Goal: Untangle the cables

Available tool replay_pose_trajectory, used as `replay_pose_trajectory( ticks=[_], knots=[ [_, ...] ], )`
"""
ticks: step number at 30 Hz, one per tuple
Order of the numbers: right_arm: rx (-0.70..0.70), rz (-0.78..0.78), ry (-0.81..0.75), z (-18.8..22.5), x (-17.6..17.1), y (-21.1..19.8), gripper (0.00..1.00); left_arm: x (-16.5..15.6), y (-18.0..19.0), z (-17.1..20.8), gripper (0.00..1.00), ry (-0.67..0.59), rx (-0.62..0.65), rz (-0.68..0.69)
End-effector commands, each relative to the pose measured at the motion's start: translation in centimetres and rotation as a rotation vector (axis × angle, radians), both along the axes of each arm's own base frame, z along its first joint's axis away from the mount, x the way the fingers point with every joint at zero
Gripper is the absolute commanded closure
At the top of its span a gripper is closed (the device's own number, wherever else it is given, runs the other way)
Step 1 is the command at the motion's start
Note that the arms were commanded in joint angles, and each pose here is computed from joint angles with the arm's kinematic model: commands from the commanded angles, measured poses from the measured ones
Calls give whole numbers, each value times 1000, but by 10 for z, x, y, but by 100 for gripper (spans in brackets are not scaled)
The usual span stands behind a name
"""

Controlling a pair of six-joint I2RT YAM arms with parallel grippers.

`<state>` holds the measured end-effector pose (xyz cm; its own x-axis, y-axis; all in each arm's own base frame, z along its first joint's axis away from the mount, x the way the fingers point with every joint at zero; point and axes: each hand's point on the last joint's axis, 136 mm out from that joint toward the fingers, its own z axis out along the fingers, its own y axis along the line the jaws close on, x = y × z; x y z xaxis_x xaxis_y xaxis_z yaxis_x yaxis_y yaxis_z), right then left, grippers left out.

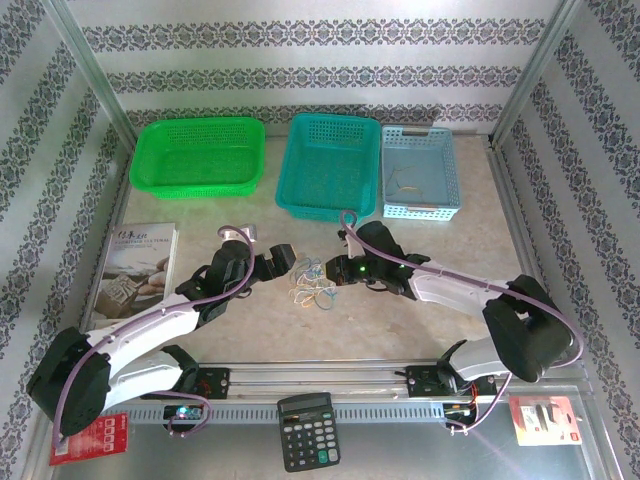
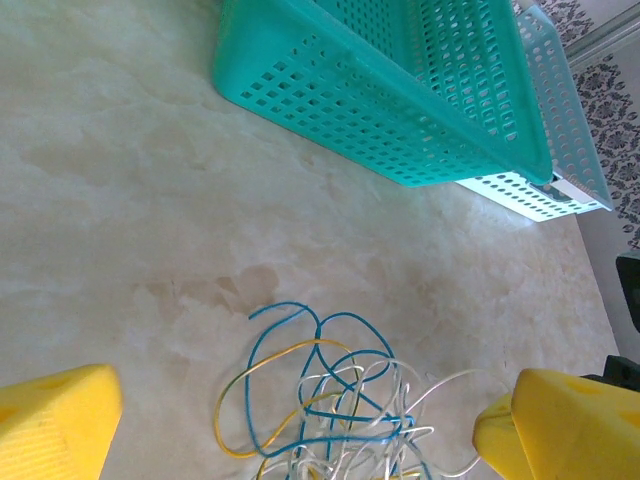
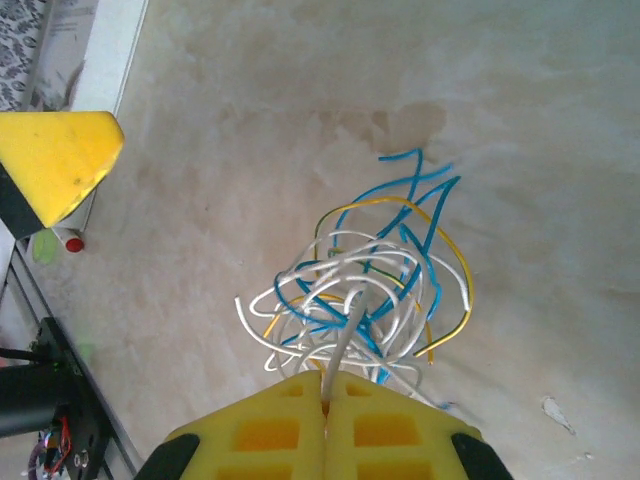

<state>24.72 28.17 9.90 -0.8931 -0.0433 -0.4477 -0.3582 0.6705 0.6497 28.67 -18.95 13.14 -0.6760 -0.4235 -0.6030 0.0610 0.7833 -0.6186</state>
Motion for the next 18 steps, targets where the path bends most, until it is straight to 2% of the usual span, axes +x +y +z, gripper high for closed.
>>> replay_pose_trajectory(
  ticks=[1, 9, 14, 18],
  knots=[
    [15, 10, -59, 19, 11, 4, 100, 6, -3, 10, 0, -9, -23, 2],
    [216, 64, -129, 83, 8, 22, 100, 3, -19, 1, 6, 29, -53, -70],
    [259, 57, -134, 95, 7, 22, 100, 4, -28, 0, 14, 38, -72, -99],
    [250, 39, -126, 89, 7, 19, 100, 6, -33, 2, 22, 33, -94, -114]
  ],
)
